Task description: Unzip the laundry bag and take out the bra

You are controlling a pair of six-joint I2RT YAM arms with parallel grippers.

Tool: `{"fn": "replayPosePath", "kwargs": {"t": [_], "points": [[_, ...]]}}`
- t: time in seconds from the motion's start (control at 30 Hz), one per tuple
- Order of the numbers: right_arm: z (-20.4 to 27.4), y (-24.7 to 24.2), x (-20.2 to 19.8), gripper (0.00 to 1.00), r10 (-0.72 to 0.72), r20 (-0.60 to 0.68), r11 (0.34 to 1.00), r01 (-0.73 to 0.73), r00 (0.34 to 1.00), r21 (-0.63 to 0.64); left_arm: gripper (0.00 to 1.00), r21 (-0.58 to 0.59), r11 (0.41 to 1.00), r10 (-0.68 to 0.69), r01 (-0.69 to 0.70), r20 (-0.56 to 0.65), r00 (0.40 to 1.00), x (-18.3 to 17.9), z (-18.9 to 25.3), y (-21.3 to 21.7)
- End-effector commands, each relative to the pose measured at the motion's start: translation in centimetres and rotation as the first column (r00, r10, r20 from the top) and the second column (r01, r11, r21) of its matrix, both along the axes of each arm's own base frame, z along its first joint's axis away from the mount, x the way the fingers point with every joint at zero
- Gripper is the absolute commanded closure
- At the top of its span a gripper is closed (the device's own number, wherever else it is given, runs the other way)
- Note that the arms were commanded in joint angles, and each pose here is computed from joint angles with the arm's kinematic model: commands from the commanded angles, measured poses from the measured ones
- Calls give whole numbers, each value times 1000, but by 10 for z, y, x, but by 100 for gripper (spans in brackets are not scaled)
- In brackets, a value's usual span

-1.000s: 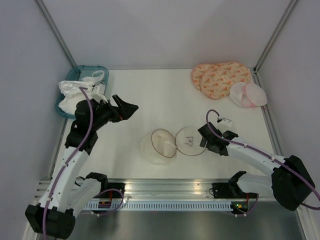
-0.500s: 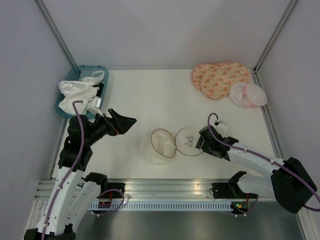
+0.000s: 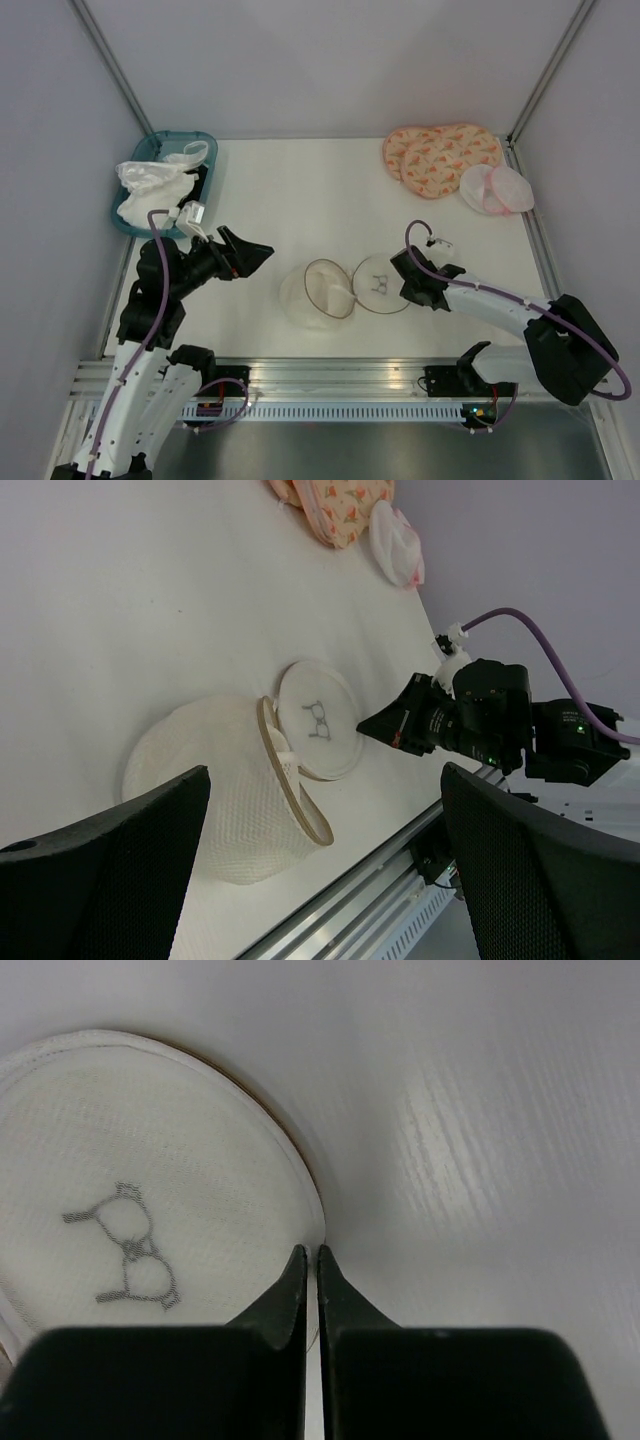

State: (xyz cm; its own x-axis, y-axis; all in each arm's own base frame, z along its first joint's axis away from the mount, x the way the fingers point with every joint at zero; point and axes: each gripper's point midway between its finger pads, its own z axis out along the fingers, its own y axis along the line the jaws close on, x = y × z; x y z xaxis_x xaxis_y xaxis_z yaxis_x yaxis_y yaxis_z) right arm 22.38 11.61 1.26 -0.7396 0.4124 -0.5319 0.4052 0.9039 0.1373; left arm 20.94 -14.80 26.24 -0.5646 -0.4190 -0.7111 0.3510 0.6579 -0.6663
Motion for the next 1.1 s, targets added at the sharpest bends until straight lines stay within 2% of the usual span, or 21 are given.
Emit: {"fn": "replayPosePath", "kwargs": {"t": [0.0, 0.13, 0.23, 0.3, 0.5, 0.6, 0.7, 0.8, 0.83, 0.9, 0.93, 1.07], "points": [[20, -14, 2, 100, -52, 47, 998, 54, 998, -40, 0, -29, 999, -37, 38, 28, 999, -10, 16, -5], [64, -28, 8, 100, -99, 134, 993, 107, 986, -57, 0, -29, 998, -46, 47, 52, 998, -16, 26, -5], [116, -39, 17, 100, -127, 254, 988, 145, 959, -56, 0, -27, 998, -46, 48, 54, 997, -18, 26, -4], [149, -47, 26, 100, -103, 306, 983, 144, 946, -116, 0, -27, 999, -46, 48, 52, 998, -19, 26, -4], [209, -48, 52, 99, 60, 302, 945, 44, 951, -325, 0, -27, 999, -40, 42, 68, 997, -24, 32, -2], [218, -33, 67, 100, 163, 273, 919, -45, 948, -392, 0, -31, 999, -41, 43, 70, 997, -26, 35, -2], [206, -6, 79, 100, 269, 211, 882, -152, 940, -447, 0, -32, 998, -44, 46, 68, 997, -28, 35, -2], [189, 23, 75, 100, 375, 128, 784, -241, 918, -572, 0, -26, 999, -26, 28, 61, 998, -30, 32, 1], [179, 44, 68, 100, 435, 93, 741, -298, 896, -602, 0, -26, 999, -19, 21, 69, 997, -33, 34, 3], [167, 67, 61, 100, 499, 82, 712, -354, 863, -606, 0, -24, 1000, 4, -2, 81, 997, -34, 36, 7], [158, 88, 49, 99, 563, 58, 684, -425, 825, -593, 0, -20, 1000, 13, -11, 96, 995, -34, 38, 8], [136, 123, 16, 100, 678, 19, 620, -558, 735, -551, 0, 13, 999, 37, -39, 116, 993, -37, 49, 15]]}}
